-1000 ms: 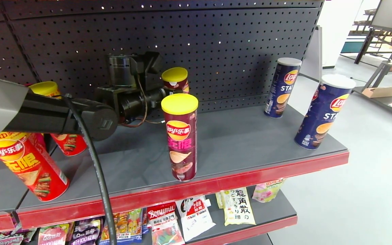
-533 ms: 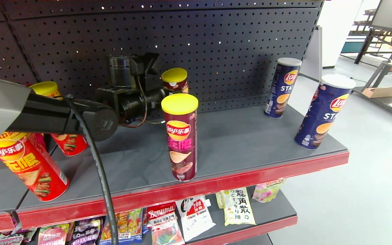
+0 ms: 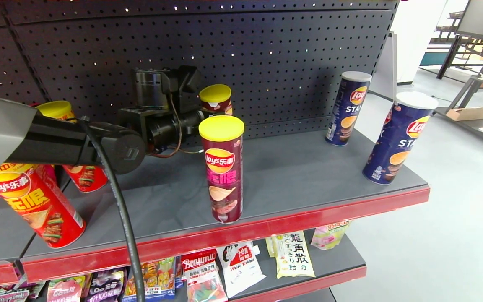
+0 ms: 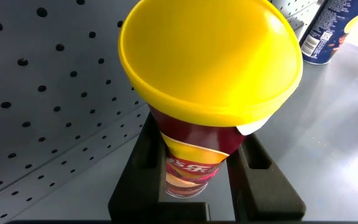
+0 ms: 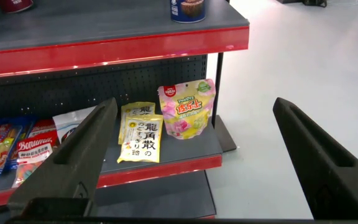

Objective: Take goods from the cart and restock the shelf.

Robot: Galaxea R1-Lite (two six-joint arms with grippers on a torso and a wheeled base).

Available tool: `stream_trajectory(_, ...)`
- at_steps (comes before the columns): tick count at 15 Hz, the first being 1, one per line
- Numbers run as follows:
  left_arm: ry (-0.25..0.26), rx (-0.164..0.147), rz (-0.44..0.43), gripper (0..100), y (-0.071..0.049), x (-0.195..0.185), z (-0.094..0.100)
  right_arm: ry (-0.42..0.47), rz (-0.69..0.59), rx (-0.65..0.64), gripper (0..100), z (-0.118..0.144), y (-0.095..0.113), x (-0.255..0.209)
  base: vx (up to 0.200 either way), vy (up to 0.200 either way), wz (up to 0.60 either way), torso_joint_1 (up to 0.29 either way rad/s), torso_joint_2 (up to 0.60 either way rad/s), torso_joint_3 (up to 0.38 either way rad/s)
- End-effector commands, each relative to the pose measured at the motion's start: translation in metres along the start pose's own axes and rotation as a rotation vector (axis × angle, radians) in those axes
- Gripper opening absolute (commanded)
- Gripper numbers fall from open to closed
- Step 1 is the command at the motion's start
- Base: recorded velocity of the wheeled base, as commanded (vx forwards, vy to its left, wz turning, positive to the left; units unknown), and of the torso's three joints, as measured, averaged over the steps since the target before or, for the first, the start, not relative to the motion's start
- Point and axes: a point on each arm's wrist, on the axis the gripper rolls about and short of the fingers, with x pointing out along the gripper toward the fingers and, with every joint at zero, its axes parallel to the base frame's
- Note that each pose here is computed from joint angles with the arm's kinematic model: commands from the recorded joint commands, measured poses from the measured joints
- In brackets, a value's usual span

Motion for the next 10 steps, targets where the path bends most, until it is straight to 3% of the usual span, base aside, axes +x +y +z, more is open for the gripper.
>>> stream_trajectory(1,0.003,0.001,-0.007,0,-0.0030,0.0001,-0.0002,0.001,0.001,0.000,100,0.0000,0.0000,0.0001,0.000,0.000,0.00,0.000,0.00,0.000)
stream_trajectory(2,0.001,0.001,-0.007,100,-0.0030,0.0001,0.0002,0.001,0.001,0.000,100,0.0000,0.0000,0.0001,0.000,0.000,0.00,0.000,0.00,0.000)
stream_trajectory(10,-0.008,0.002,0.002,100,-0.0046,-0.0085,0.0060,0.001,0.001,0.000,100,0.0000,0.0000,0.0001,0.000,0.000,0.00,0.000,0.00,0.000)
